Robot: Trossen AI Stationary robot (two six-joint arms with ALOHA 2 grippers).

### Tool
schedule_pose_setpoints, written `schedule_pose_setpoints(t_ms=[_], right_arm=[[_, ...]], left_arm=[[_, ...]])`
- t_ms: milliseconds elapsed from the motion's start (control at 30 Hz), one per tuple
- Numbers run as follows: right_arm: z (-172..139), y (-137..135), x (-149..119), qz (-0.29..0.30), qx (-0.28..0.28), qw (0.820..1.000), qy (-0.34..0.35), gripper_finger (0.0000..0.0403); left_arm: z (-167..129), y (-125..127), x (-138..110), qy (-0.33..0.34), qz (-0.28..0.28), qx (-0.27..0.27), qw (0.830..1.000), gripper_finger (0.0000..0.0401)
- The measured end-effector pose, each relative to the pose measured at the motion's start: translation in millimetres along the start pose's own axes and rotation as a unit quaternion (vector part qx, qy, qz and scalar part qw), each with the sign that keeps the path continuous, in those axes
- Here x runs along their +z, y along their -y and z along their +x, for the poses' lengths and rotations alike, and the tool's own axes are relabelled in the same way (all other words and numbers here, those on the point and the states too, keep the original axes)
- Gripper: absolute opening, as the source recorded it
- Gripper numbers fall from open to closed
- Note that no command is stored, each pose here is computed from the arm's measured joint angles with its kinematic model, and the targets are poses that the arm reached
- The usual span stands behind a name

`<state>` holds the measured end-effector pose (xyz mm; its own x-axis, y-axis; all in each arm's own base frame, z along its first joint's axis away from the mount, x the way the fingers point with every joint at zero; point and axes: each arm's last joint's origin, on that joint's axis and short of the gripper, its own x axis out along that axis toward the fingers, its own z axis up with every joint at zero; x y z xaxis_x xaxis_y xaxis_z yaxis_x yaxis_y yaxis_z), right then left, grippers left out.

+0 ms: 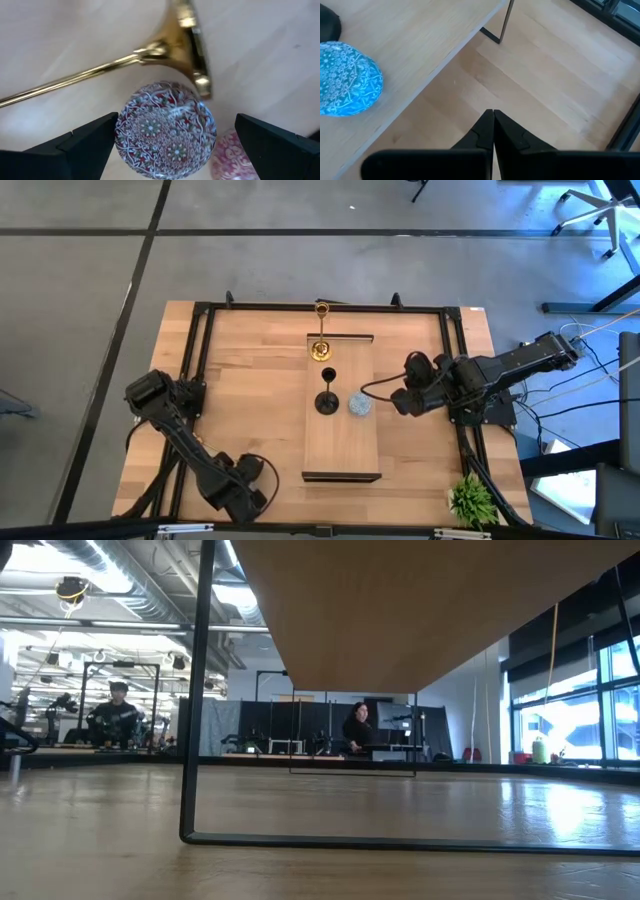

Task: Pick & Place candle stick holders
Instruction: Put the red brown scented candle on the shelf

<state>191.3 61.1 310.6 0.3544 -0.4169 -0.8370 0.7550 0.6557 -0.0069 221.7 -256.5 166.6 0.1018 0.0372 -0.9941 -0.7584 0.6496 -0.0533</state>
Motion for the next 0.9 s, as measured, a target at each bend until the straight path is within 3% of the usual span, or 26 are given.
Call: schedule_pose_setpoints(t_ms=[700,900], right_arm=[[-0.3,-0.1,-0.3,-0.02,0.0,1.0,0.002,0.001],[-0.3,-0.1,-0.2,-0.02,-0.001,1.0,0.004,0.001]], left_arm=[[0.1,2.5,2.2,0.014,0.055,-0.012,0.998,0.0398],[0.8,3.4,9.4,0.018,0.027,-0.011,0.999,0.0398]])
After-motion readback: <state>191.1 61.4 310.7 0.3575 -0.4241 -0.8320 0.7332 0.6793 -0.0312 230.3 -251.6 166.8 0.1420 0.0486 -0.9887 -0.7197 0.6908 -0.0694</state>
